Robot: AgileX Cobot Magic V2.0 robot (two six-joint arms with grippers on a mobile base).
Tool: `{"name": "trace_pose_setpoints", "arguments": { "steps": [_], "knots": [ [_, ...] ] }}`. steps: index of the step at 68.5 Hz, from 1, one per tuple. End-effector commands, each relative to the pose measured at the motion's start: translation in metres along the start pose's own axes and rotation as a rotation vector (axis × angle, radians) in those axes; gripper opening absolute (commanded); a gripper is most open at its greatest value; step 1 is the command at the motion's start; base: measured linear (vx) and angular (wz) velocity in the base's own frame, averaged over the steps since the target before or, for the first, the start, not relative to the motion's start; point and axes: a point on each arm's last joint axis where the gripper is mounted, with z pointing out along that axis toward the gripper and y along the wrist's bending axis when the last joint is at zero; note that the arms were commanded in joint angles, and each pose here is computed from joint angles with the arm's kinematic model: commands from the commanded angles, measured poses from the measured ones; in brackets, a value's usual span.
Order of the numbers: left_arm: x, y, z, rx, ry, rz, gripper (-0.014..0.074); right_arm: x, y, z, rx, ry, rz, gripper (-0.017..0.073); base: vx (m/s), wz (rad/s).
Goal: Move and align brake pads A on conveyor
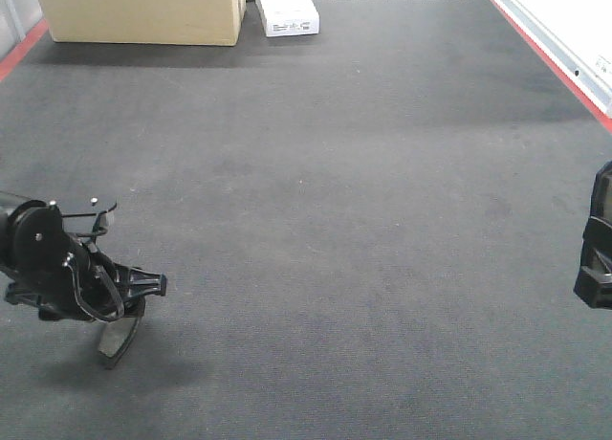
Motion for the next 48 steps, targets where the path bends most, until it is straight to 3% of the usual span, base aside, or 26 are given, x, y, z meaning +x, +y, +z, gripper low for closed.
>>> {"name": "trace_pose_setpoints", "arguments": {
  "steps": [1, 15, 25, 35, 48],
  "knots": [
    [-0.010, -0.005, -0.029, 0.036, -0.112, 0.039, 0.0535, -0.020, 0.000, -0.004, 0.004, -0.132, -0.007, 0.0033, 0.00, 0.00],
    [0.000, 0.000, -0.066, 0.046, -0.159, 0.072, 0.0531, -0.021, 0.000, -0.004, 0.004, -0.133, -0.007, 0.0033, 0.00, 0.00],
    [0.028, 0.002, -0.091, 0.079, -0.237, 0.094, 0.0494, -0.021, 0.000, -0.004, 0.004, -0.133, -0.007, 0.0033, 0.00, 0.00],
    [0.063, 0.009, -0.113, 0.118, -0.311, 0.109, 0.0423, -0.021, 0.000, -0.004, 0.004, -0.133, -0.007, 0.0033, 0.00, 0.00],
    [0.104, 0.023, -0.143, 0.188, -0.433, 0.080, 0.0267, -0.021, 0.000, -0.004, 0.004, -0.133, -0.007, 0.0033, 0.00, 0.00]
  ]
}}
